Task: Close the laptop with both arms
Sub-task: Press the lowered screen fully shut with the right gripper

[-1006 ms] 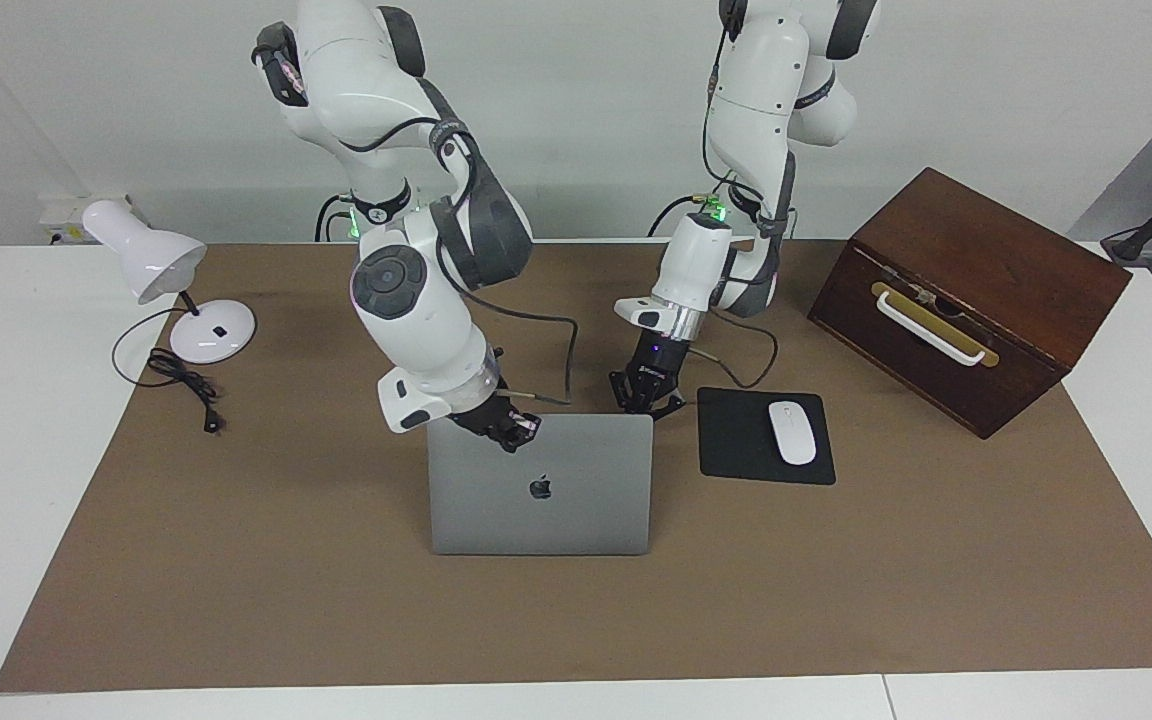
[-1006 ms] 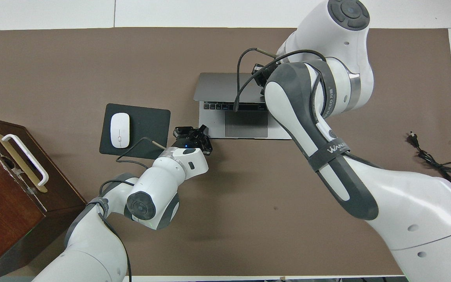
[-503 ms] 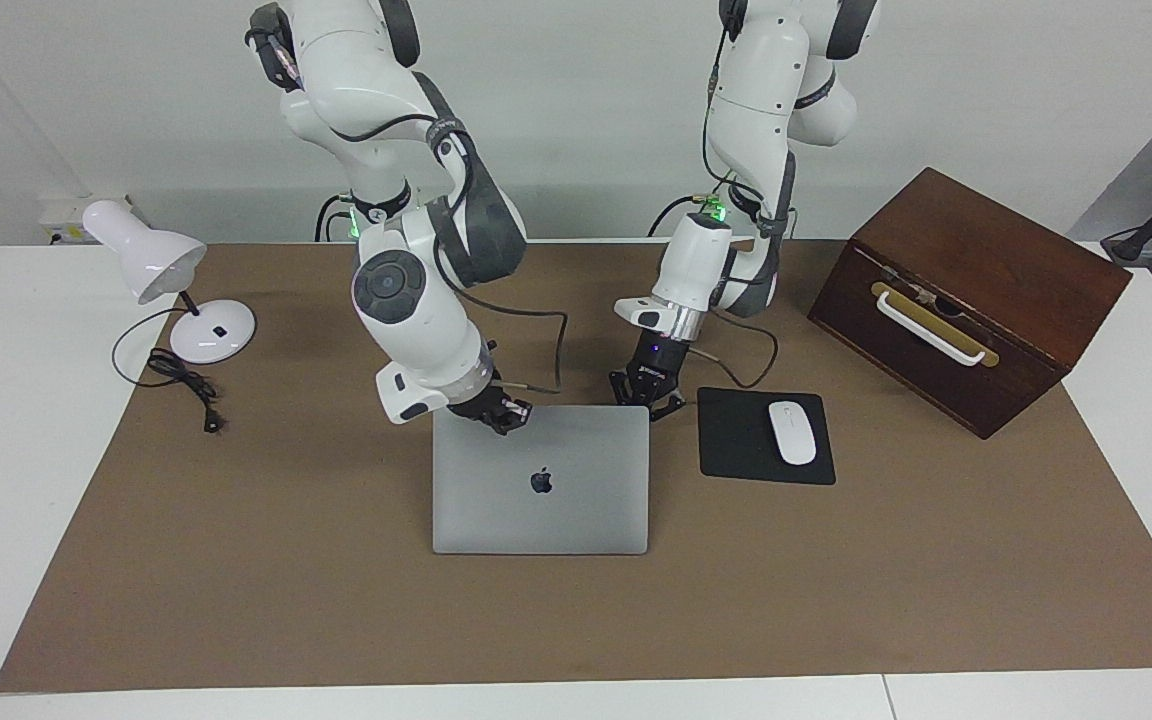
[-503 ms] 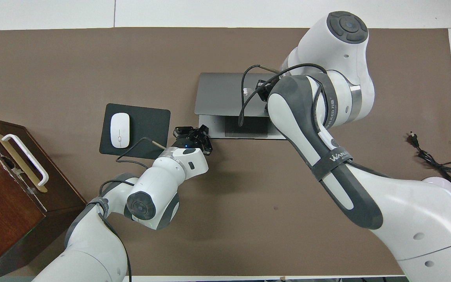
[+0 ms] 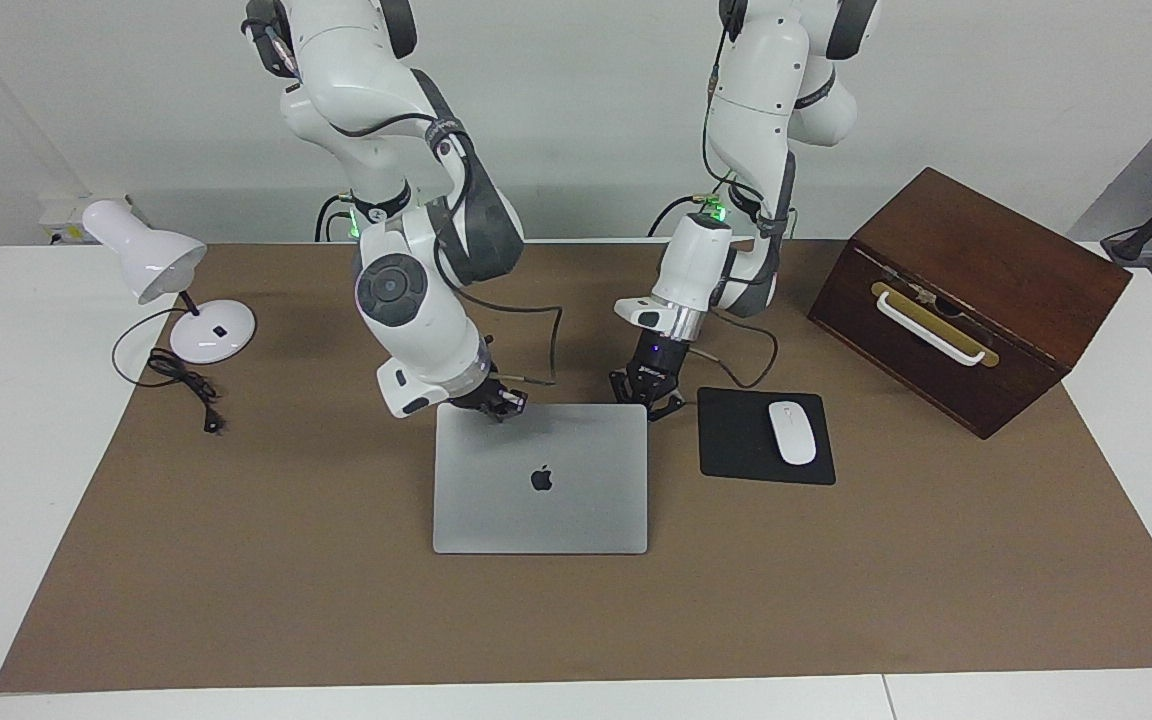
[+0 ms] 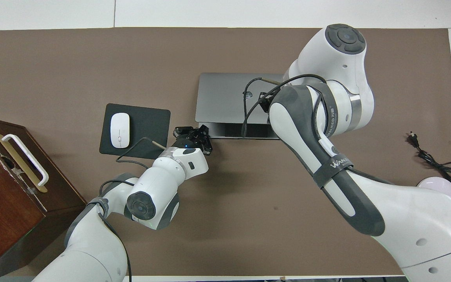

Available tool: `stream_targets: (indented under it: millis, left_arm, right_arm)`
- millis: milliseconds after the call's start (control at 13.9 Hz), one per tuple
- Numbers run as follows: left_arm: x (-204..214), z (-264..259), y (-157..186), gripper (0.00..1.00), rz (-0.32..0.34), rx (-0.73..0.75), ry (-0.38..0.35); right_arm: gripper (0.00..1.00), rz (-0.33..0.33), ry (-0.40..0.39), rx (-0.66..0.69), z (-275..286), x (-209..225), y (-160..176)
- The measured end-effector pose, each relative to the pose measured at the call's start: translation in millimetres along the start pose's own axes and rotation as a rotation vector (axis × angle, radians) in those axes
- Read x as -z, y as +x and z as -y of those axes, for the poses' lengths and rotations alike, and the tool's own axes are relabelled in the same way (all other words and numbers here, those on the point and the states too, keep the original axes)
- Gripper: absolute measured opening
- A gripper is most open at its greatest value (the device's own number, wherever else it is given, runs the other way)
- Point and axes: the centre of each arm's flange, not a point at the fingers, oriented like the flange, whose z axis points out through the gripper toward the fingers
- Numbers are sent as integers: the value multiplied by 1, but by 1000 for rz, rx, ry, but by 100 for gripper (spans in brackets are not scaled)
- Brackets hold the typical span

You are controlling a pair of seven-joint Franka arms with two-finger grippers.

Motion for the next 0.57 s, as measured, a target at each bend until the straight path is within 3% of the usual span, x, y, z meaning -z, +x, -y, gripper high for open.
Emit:
stream_targets:
  millis: [575]
  left_arm:
    - [0,0,0,1,0,0,0]
  right_arm:
    - [1,38,-29,32,-15,-15,-12]
